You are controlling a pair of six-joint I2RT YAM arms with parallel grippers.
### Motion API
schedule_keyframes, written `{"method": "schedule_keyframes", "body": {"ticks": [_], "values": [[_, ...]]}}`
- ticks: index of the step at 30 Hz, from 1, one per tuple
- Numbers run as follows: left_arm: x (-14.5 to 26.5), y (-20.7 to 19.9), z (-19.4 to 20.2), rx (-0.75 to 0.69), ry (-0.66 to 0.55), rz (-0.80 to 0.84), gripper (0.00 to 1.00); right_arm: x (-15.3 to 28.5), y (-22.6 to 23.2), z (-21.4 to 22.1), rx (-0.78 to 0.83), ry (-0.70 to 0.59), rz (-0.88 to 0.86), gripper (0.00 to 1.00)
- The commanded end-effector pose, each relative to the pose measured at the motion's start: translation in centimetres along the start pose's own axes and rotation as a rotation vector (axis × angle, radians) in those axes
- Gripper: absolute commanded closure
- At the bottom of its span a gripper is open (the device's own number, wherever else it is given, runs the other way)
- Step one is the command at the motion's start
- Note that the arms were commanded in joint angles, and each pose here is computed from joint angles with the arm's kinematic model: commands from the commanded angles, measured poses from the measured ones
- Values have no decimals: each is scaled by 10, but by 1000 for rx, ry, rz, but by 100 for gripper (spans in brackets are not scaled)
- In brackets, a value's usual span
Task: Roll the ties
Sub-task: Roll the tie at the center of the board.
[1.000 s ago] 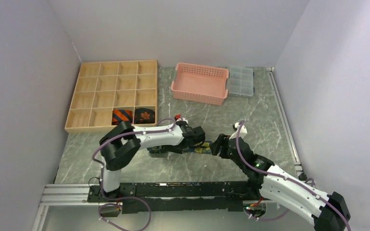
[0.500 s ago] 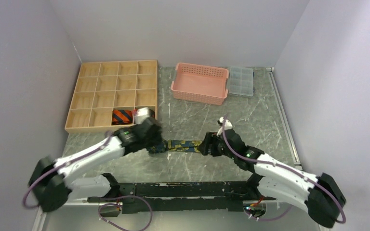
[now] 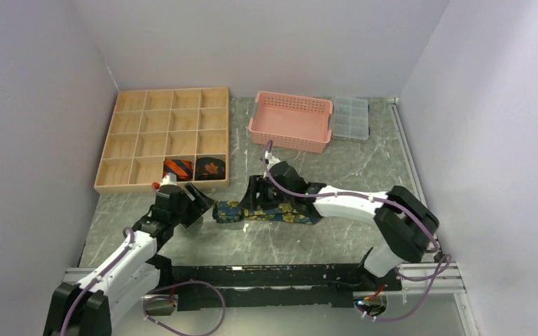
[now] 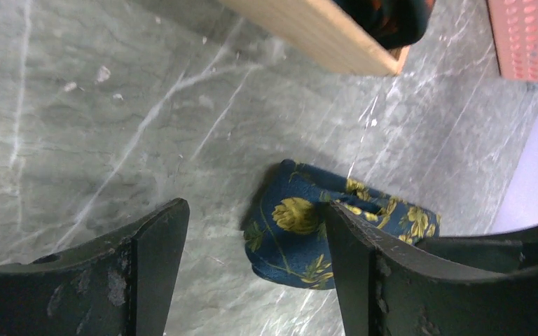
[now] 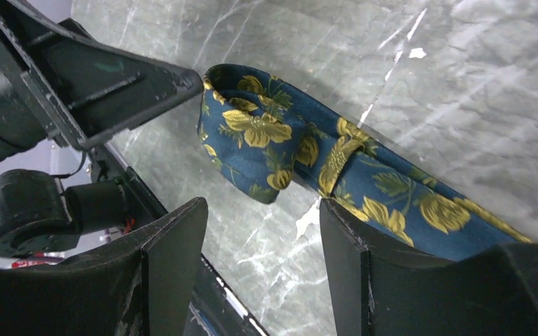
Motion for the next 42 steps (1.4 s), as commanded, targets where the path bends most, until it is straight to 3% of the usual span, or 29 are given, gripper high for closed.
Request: {"method": "schedule_keyframes", "body": {"ticks": [1, 7, 20, 33, 37, 42], "values": [[-1, -33, 4, -5, 50, 215, 24, -19, 22, -11, 7, -8, -52, 36], [-3, -30, 6, -19, 75, 238, 25, -43, 28, -12, 14, 11, -36, 39], [-6, -20, 15, -40, 116, 260, 28, -61, -11, 23, -50, 83, 76, 53], [-12, -42, 30, -71, 243, 408, 29, -58, -34, 41, -85, 101, 83, 56], [-13, -46, 36, -72, 287, 444, 34, -59, -31, 40, -84, 99, 61, 56], [-9, -50, 39, -79, 305, 480, 50, -61, -29, 40, -93, 100, 41, 57]]}}
Point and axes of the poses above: each gripper's point midway between its finger pads, its own x axis back along the fingers, its own y axis along the line the jaws close on, z = x × y, the point moved 1 cm from there along x, back along the fingers, and after that the axes turned 5 degrees about x, right-handed, at the moved point
